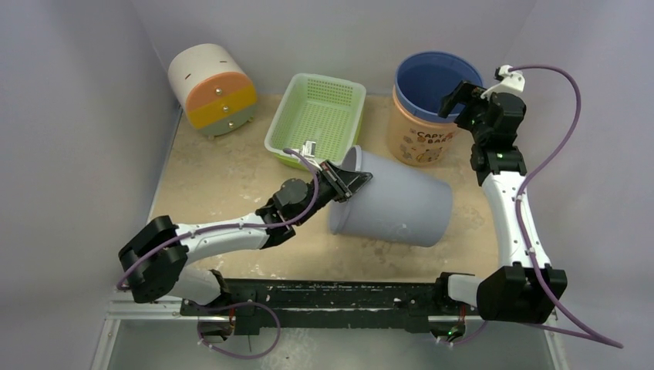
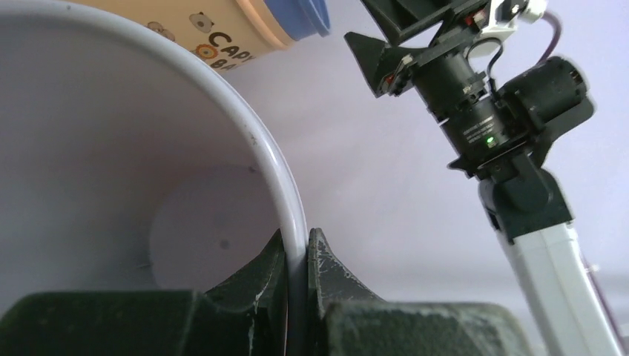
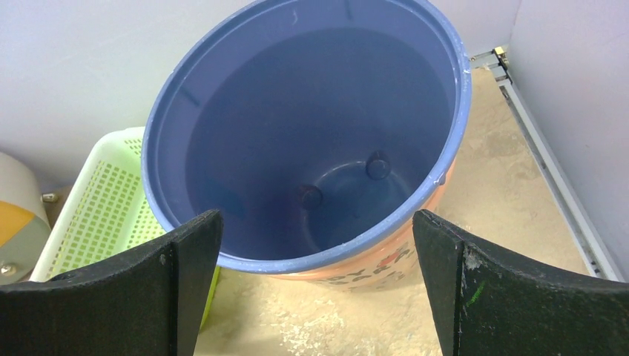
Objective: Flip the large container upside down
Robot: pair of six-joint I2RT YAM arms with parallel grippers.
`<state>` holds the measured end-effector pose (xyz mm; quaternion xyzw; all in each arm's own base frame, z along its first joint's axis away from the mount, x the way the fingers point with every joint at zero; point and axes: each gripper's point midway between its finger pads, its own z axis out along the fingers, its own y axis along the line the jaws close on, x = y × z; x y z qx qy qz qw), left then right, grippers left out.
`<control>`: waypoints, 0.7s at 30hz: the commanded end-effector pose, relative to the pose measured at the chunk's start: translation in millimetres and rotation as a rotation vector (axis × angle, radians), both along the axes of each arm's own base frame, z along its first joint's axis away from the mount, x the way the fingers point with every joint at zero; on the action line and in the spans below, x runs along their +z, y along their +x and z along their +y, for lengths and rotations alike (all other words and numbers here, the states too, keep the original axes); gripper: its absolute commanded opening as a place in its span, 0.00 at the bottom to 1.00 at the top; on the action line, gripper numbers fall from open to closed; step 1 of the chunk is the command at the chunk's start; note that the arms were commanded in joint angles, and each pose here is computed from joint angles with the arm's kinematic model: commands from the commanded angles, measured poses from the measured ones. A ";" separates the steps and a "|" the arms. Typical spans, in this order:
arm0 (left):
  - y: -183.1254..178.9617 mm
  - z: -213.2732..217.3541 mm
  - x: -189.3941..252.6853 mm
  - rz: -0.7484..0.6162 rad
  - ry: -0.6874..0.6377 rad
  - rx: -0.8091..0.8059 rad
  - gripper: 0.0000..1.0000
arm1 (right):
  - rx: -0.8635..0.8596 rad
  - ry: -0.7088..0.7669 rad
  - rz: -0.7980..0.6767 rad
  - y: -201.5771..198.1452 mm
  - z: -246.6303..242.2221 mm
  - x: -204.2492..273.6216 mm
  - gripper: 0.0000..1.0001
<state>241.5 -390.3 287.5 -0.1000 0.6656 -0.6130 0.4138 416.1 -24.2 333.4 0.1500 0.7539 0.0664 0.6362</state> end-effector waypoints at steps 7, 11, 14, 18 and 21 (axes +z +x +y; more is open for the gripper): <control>-3.7 57.7 65.5 -0.058 -0.621 -0.103 0.00 | 0.000 -0.005 -0.118 0.4 -1.7 43.9 0.99; 1.8 70.4 52.2 0.011 -0.743 -0.151 0.00 | 0.000 -0.004 -0.124 4.1 -2.0 47.8 0.99; -0.4 67.1 60.9 -0.019 -0.739 -0.188 0.00 | 0.000 -0.005 -0.126 6.6 -2.0 49.7 0.98; 12.7 61.2 46.0 0.036 -0.730 -0.207 0.00 | 0.003 -0.002 -0.128 9.0 -1.7 49.5 0.98; 16.1 49.3 31.5 0.074 -0.703 -0.238 0.00 | 0.014 0.003 -0.126 12.2 0.2 47.3 0.98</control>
